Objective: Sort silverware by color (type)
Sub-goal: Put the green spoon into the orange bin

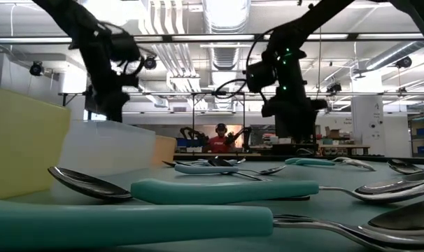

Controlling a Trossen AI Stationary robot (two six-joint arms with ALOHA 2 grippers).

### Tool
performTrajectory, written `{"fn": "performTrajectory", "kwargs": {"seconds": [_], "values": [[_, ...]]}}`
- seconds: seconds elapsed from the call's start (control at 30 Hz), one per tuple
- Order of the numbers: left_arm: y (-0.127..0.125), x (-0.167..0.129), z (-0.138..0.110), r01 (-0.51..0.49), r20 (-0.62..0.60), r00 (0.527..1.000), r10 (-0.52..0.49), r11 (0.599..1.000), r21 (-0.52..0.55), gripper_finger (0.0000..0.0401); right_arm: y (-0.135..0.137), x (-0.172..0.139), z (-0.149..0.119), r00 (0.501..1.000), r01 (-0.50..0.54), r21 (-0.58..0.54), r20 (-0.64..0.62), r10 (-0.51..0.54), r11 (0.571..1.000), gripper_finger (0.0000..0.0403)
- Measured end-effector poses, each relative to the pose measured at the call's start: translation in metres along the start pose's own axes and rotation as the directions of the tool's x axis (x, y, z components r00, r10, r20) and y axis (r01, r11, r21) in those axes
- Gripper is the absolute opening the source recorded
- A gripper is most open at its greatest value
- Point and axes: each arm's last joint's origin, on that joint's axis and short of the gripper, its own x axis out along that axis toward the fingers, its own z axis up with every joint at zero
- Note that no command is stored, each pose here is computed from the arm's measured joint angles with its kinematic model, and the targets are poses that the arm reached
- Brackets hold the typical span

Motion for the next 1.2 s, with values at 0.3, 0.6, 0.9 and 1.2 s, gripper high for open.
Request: {"fn": "performTrajectory", "kwargs": {"seconds": [0.3,0.6,0.9,1.2], "values": [[0.015,-0.041,0.028,0.031,0.188,0.982,-0.018,0.997,-0.066,0.0143,0.0,0.034,-0.016,0.994,-0.04,-0.005,-0.098,0.039,0.999,0.0151],[0.022,-0.061,0.041,0.054,0.268,0.963,-0.021,0.992,-0.118,0.0143,0.001,0.059,-0.019,0.996,-0.082,0.022,-0.017,0.082,0.996,0.0136],[0.009,-0.051,0.025,0.301,0.271,0.924,-0.269,0.95,-0.084,0.0135,0.001,0.064,-0.021,0.996,-0.088,0.036,-0.014,0.088,0.995,0.0054],[-0.007,-0.034,-0.02,0.421,0.487,0.822,-0.296,0.891,-0.169,0.0117,0.011,0.045,-0.004,0.985,-0.149,0.017,0.088,0.147,0.989,0.0054]]}}
